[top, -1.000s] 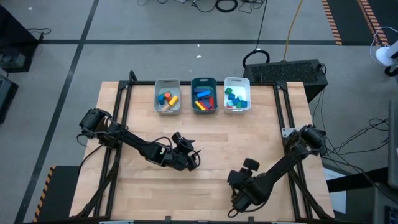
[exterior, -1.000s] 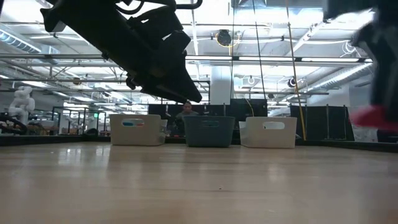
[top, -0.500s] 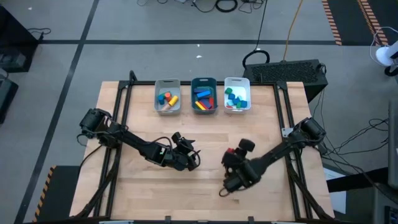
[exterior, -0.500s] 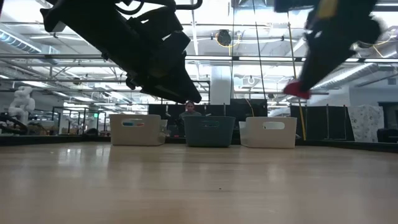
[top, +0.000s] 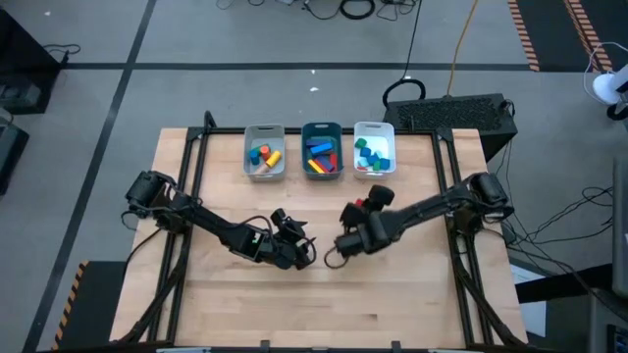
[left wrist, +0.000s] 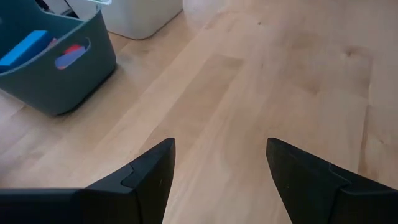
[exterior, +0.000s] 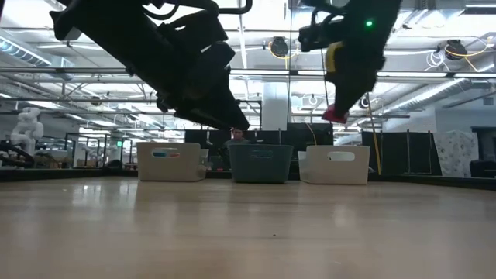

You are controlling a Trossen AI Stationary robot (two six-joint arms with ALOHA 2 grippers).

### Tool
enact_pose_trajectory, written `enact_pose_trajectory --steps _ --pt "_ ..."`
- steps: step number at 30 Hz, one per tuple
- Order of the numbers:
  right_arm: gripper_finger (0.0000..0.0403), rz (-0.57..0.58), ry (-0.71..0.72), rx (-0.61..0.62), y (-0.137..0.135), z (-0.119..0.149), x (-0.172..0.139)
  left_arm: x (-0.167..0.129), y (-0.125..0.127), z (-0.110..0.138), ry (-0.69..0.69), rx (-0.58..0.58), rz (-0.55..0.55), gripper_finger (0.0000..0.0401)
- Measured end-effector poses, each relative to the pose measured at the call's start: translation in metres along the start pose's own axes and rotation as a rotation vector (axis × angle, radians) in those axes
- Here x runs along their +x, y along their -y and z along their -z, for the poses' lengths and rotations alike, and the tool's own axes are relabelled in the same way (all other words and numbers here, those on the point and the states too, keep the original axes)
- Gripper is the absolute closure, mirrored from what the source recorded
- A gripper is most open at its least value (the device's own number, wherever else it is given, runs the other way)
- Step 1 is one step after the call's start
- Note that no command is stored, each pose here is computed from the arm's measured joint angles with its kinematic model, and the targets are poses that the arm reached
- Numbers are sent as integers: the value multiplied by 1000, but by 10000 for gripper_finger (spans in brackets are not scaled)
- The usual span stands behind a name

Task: Sort blocks by size
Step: Put the red half-circle block into the white bin

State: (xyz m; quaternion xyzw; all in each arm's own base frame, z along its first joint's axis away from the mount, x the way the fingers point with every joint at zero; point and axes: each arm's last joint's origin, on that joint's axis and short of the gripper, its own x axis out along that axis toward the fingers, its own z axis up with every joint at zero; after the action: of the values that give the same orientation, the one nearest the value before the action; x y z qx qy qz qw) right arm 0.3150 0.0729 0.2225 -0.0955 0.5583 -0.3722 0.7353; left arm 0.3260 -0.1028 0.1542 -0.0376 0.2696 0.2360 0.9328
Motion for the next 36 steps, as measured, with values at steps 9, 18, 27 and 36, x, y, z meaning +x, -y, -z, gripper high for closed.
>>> enact_pose_trajectory --steps 9,18,27,36 --pt "284 39 6 61 55 -19 7 0 -1 3 -33 22 6 148" --pt "284 62 79 311 118 -25 29 0 -1 3 -34 22 9 148" --pt "284 161 124 504 142 20 100 -1 0 4 -38 25 13 148" --pt "284 166 377 615 140 44 140 2 -3 2 -38 24 3 148"
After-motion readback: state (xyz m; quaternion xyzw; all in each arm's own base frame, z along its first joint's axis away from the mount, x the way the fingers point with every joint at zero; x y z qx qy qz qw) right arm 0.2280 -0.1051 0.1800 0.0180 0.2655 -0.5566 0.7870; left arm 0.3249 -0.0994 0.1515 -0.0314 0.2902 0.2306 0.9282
